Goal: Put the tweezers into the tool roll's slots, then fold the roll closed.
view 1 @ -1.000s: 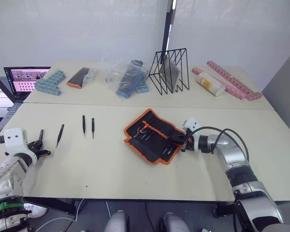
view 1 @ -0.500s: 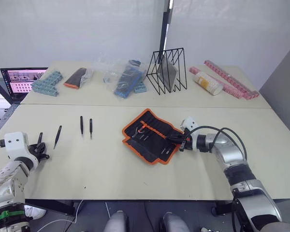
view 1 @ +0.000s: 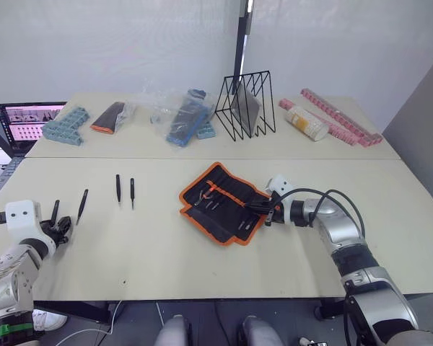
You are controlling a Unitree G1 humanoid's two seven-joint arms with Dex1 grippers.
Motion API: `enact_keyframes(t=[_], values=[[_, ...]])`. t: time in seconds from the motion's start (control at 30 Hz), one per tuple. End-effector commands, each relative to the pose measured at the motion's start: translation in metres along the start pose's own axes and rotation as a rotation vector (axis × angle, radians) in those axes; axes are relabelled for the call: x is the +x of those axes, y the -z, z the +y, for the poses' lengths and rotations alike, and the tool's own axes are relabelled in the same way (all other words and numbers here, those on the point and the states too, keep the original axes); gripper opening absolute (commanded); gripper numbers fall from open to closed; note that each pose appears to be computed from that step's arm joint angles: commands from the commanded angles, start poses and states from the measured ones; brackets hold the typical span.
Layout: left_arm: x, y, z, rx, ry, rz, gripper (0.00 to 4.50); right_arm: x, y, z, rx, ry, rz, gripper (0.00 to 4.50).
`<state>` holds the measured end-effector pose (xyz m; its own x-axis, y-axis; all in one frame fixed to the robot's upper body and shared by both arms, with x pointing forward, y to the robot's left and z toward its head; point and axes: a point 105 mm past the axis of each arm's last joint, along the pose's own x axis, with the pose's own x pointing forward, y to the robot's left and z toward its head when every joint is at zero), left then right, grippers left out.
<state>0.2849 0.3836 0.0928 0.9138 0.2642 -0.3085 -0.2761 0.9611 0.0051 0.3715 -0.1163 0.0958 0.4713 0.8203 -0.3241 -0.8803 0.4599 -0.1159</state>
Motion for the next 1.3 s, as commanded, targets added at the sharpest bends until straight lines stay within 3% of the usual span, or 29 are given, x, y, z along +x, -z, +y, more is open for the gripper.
enact_keyframes(t=[0.03, 0.17, 0.27, 0.43, 0.47, 0.67, 0.87, 0.97, 1.07, 1.3], values=[[-0.003, 0.01, 0.002, -0.03, -0.004, 0.035, 2.51, 0.001, 0.008, 0.003, 0.012, -0.001, 0.021, 0.0], [0.0, 0.01, 0.001, -0.053, 0.001, 0.032, 2.51, 0.002, 0.007, 0.003, 0.011, -0.002, 0.02, 0.0], [0.005, 0.006, 0.002, -0.074, 0.01, 0.017, 1.76, 0.003, 0.007, 0.004, 0.007, -0.005, 0.022, 0.0], [0.007, -0.005, 0.01, -0.081, -0.012, -0.004, 0.09, 0.003, 0.006, 0.003, 0.0, -0.003, 0.025, 0.0], [0.007, -0.008, 0.01, -0.081, -0.012, -0.012, 0.01, 0.003, 0.006, 0.003, 0.0, -0.002, 0.025, 0.0], [0.002, -0.038, 0.012, -0.044, -0.001, -0.097, 0.01, 0.001, 0.007, 0.002, 0.002, 0.005, 0.028, 0.0], [-0.006, -0.081, -0.016, 0.031, 0.109, -0.198, 0.01, -0.005, 0.008, -0.001, 0.005, 0.019, 0.025, 0.0], [-0.012, -0.102, -0.046, 0.093, 0.242, -0.222, 0.01, -0.015, 0.012, -0.01, -0.012, 0.052, 0.044, 0.0], [-0.013, -0.117, -0.063, 0.198, 0.28, -0.231, 0.01, -0.018, 0.011, -0.011, -0.017, 0.055, 0.04, 0.0], [-0.02, -0.154, -0.147, 0.306, 0.543, -0.264, 0.01, -0.029, 0.017, -0.009, -0.015, 0.063, 0.04, 0.0]])
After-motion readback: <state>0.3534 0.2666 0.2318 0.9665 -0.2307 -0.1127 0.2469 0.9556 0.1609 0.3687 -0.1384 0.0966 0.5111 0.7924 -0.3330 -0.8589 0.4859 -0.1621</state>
